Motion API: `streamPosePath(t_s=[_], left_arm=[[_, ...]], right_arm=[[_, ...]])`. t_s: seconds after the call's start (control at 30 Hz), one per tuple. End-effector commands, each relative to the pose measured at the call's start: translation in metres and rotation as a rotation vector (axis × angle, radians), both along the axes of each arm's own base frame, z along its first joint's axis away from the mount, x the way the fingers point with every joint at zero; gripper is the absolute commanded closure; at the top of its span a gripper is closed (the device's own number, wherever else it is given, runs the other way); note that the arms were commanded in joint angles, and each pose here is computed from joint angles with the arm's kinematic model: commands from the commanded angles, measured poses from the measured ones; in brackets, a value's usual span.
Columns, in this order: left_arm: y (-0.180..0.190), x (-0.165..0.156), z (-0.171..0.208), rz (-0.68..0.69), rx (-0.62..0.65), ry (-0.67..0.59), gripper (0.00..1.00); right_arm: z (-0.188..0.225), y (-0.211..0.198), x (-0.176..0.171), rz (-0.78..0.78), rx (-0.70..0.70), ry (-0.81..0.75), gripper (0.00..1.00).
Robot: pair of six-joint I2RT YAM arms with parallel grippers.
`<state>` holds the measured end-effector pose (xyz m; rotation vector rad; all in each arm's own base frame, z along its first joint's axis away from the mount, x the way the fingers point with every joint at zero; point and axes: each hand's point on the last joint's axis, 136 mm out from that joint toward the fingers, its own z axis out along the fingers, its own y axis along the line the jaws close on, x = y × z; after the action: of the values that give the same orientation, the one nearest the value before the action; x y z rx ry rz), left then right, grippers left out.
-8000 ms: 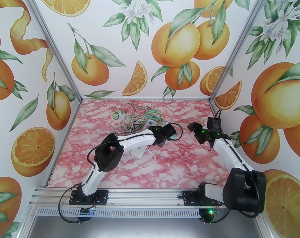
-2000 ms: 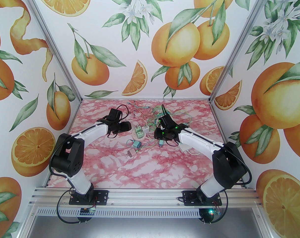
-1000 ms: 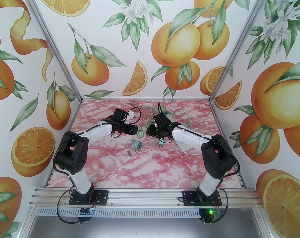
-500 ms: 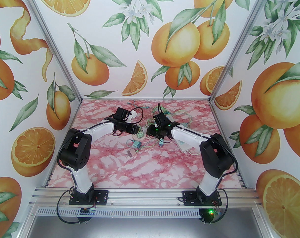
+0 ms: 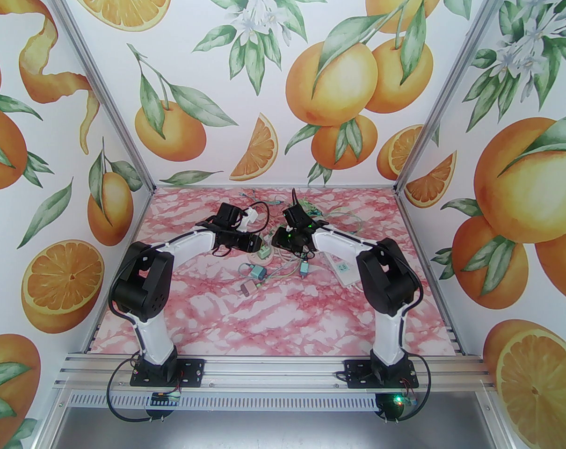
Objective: Pull the plug off the socket
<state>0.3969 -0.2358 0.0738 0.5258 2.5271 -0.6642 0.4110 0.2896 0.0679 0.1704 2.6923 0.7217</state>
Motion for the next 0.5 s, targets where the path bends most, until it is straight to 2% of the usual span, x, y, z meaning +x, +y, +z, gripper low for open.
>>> streamPosePath(t_s=[0.0,0.23,0.47], left_arm=[[-0.012,-0.02,-0.007,-0.025,-0.028,0.048,0.5],[-0.024,-0.032,-0.007,-0.013,-0.062,0.068,0.5],[-0.01,-0.025,-0.013,0.028,0.046,0.033,0.51]], right_arm=[[-0.004,0.006,0.015,0.019,0.006,-0.014,0.67],[-0.008,0.01,0.027,0.058,0.01,-0.007,0.67],[0.002,0.008,0.029,0.063,0.022,-0.017,0.67]])
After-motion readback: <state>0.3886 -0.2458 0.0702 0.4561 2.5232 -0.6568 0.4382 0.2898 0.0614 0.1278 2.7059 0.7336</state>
